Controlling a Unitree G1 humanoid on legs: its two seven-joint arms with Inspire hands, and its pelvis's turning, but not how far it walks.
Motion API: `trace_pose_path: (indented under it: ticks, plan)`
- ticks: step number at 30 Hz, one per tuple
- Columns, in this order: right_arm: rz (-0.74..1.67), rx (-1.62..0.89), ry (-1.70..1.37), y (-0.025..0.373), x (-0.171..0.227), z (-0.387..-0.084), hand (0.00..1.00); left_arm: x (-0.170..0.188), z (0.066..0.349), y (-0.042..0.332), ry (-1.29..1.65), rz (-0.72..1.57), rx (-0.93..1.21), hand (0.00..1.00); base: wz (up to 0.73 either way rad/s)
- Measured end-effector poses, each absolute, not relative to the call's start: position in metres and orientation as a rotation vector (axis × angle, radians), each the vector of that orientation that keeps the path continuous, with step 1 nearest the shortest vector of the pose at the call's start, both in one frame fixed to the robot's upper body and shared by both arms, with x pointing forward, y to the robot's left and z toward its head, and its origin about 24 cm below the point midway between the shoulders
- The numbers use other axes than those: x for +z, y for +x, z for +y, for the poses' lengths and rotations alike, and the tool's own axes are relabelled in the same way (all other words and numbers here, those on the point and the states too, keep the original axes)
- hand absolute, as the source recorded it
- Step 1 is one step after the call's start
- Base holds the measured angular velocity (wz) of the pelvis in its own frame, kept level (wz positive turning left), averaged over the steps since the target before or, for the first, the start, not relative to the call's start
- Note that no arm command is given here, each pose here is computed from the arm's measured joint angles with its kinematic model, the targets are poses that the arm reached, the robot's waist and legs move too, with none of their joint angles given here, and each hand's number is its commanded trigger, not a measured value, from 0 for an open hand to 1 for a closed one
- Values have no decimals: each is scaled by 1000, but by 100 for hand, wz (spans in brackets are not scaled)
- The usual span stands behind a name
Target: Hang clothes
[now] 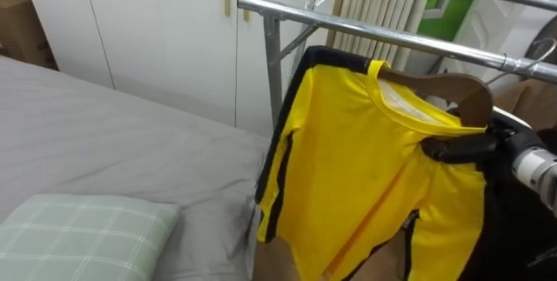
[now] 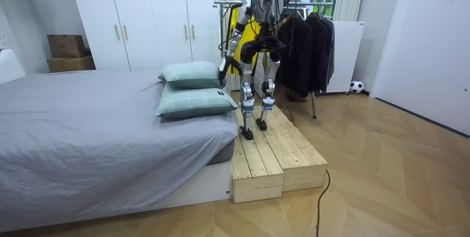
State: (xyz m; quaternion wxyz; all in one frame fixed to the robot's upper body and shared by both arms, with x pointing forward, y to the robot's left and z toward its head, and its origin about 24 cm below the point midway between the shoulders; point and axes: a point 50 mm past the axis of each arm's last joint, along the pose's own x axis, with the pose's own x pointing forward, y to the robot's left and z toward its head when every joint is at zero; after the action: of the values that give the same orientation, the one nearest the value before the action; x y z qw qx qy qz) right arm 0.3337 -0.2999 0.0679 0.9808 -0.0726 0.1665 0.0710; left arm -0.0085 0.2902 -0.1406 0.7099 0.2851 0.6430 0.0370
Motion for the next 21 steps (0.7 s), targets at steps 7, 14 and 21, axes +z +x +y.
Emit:
trace_pose_path:
  ticks: [7,14,21]
  plan:
    - [401,108,-96,325,56,-315,100,-140,290,-7,651,1417,54,0,1]
    - [442,112,-61,324,51,-317,100,-139,292,-5,680,1410,29,0,3]
    - [508,151,-44,325,47,-316,100,-135,293,4,718,1367,20,0,9]
